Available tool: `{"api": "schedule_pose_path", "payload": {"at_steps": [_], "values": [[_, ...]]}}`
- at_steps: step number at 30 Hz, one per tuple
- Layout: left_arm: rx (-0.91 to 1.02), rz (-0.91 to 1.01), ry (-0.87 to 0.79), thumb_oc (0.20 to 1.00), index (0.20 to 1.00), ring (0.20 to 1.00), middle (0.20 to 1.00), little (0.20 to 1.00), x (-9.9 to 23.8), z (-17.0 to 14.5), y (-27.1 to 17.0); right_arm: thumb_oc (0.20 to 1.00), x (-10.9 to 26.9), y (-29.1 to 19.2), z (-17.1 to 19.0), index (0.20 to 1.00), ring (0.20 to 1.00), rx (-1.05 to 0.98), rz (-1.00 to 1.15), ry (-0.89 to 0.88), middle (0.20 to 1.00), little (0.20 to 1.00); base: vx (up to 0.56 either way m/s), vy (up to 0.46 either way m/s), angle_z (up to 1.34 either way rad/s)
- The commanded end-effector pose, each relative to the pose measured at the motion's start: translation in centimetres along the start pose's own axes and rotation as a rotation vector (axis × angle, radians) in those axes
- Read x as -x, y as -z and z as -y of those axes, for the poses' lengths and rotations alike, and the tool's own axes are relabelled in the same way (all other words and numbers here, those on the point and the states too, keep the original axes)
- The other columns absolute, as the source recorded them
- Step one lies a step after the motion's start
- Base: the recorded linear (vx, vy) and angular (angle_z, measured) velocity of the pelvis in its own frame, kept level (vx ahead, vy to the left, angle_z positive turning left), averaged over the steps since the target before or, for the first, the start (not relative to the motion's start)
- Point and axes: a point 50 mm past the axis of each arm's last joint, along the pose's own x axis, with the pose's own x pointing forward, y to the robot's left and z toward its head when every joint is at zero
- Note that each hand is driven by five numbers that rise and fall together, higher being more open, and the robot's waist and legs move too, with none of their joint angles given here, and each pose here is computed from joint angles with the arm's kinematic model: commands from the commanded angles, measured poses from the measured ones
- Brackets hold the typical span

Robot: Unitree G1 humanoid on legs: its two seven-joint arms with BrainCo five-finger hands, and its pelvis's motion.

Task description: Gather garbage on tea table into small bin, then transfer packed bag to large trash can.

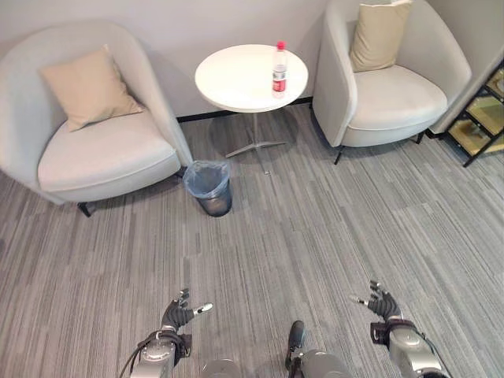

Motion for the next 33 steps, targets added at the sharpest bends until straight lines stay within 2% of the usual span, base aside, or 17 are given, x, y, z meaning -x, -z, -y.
{"api": "schedule_pose_path", "payload": {"at_steps": [1,12,24,33], "values": [[-0.01,0.102,0.011,1.0,1.0,1.0,1.0,1.0,-0.6,-0.2,-2.5,1.0,-0.4,-1.1,0.6,1.0,1.0,0.008,0.047,0.029,1.0,1.0,0.15,-0.096,-0.02],[-0.051,0.074,0.0,1.0,1.0,1.0,1.0,1.0,-0.3,-0.9,-1.6,1.0,-0.2,0.0,0.3,1.0,1.0,0.023,-0.003,0.027,1.0,1.0,0.3,0.051,-0.13],[-0.064,0.105,-0.046,1.0,1.0,1.0,1.0,1.0,-0.4,-2.4,-2.6,1.0,-0.1,-0.4,-2.4,1.0,1.0,0.024,0.015,-0.061,1.0,1.0,0.22,0.136,-0.19],[-0.047,0.072,-0.04,1.0,1.0,1.0,1.0,1.0,-0.6,-1.9,-1.9,1.0,-0.3,-0.6,-2.1,1.0,1.0,0.033,0.017,-0.056,1.0,1.0,0.23,-0.02,0.15]]}}
